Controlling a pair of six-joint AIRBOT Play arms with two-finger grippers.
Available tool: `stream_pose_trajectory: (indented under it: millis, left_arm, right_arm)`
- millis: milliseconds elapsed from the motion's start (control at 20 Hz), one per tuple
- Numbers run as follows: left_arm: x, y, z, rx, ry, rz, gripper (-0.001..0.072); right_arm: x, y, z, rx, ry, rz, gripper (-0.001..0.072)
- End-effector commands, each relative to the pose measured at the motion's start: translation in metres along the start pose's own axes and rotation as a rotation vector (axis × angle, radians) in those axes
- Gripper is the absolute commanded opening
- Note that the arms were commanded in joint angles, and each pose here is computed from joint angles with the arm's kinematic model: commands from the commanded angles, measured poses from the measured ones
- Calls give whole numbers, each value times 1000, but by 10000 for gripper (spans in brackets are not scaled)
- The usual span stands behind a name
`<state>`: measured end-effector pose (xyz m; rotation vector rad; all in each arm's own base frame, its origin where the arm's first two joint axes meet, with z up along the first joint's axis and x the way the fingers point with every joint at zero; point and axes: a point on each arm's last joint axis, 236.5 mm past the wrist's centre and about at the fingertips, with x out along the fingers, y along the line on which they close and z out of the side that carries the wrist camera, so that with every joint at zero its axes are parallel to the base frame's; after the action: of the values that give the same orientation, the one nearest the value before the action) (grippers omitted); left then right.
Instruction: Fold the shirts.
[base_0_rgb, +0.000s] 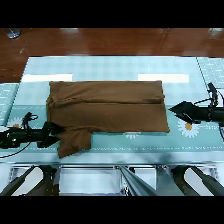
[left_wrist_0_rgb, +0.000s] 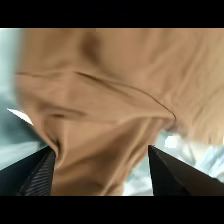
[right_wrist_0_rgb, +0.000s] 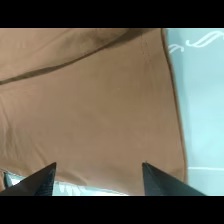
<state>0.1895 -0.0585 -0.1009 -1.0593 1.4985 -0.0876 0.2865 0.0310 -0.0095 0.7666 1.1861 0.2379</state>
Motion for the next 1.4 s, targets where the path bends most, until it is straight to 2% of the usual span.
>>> stream_pose_trajectory:
  millis: [0,50,150,250,400,600,950,1150,1200,1250,1350]
  left_arm:
    - [16,-1,-12,83,78,15,533]
    - [16,-1,-11,114,79,12,29]
    - [13,-6,-8,150,75,1,27]
    - [9,-12,-2,163,62,-6,27]
    - [4,-28,10,165,24,-48,27]
    - [3,-32,11,174,18,-64,27]
    - [3,-32,11,173,17,-64,27]
    - [3,-37,15,164,-1,-84,28]
    - [3,-37,15,164,-2,-83,28]
    - [2,-39,19,158,-16,-92,28]
    - [-3,-55,30,165,-63,-150,28]
  right_arm:
    - [-3,-17,4,-12,-16,-71,618]
    - [-8,-42,-1,-12,8,-164,618]
    - [-25,-95,-30,83,107,-378,618]
    - [-28,-117,-61,180,195,-461,618]
    - [-5,-100,-96,202,299,-382,618]
    - [25,-78,-104,84,355,-335,619]
    - [72,-53,-59,191,230,-151,618]
    - [72,-44,-30,191,158,-129,617]
    - [72,-43,-31,187,162,-124,523]
    - [72,-40,-34,127,178,-113,32]
    - [72,-33,-42,56,222,-88,31]
